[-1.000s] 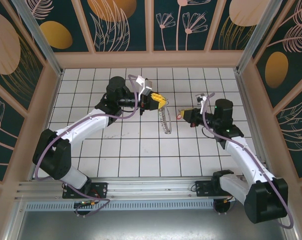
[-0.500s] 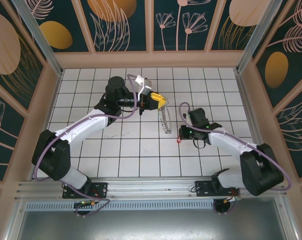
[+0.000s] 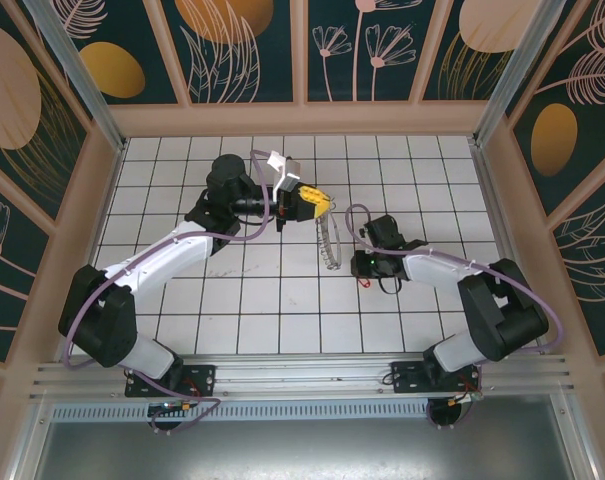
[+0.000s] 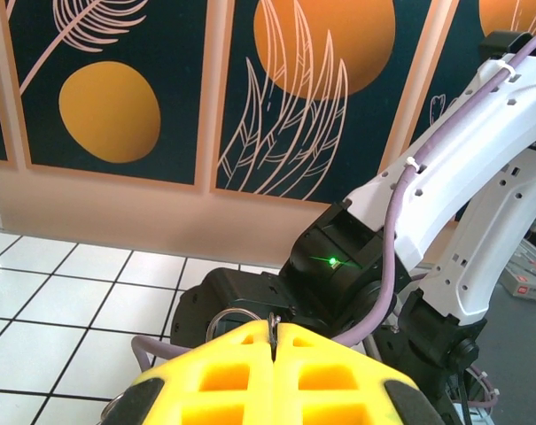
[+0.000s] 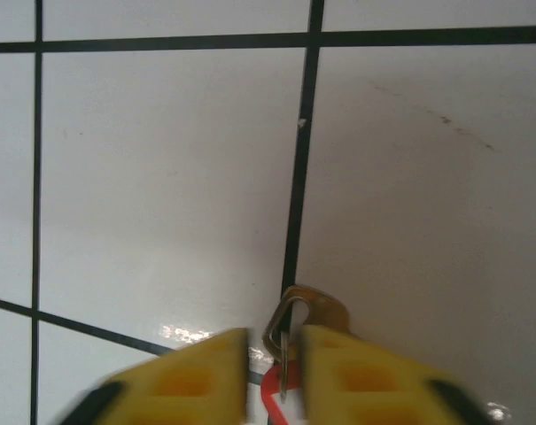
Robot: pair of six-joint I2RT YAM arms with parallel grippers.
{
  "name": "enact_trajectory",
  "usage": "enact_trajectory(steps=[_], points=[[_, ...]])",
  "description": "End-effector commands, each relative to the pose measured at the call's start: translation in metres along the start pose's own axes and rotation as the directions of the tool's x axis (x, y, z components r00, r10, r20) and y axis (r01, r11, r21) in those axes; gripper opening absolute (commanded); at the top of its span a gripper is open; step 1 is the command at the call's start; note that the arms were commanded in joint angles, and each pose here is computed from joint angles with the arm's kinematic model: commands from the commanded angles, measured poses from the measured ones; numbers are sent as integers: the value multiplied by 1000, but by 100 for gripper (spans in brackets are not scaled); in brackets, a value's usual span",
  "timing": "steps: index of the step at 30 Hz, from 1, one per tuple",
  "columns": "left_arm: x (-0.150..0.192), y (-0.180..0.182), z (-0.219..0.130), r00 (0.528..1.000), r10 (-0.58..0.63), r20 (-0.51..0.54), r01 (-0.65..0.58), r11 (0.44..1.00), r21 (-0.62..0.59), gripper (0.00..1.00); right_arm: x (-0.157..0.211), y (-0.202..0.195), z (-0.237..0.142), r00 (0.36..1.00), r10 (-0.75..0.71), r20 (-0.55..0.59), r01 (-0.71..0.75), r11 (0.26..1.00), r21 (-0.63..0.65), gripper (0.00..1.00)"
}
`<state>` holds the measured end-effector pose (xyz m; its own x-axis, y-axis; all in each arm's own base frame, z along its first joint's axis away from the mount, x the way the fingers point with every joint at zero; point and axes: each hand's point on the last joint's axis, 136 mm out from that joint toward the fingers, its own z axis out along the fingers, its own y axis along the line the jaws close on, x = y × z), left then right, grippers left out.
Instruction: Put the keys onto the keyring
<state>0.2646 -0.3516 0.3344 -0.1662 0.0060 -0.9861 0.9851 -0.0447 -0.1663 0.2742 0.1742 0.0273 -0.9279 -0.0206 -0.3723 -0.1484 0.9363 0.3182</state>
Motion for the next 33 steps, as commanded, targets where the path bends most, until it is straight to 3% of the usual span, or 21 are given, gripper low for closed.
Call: enact_trajectory(steps=[1,5,12,18,33], points=[[-21,-14,-2,996,71,49,-72,997,23,0,-16,10,-13,997,33,64,-31,999,-25,40],[-22,-15,-2,996,78,52,-79,997,27,0,-10,11,-28,992,104,75,-101,994,-48,54],[-20,-15,-1,995,80,52,-82,996,36,0,15,8,-28,984,178,23,-176,982,-74,57],[-20,-16,-1,995,81,52,-83,996,37,0,10,3,-24,976,214,48,-211,976,-54,43],[-18,-16,-1,995,85,50,-87,995,38,0,-4,-1,-15,967,244,70,-242,970,-25,33]])
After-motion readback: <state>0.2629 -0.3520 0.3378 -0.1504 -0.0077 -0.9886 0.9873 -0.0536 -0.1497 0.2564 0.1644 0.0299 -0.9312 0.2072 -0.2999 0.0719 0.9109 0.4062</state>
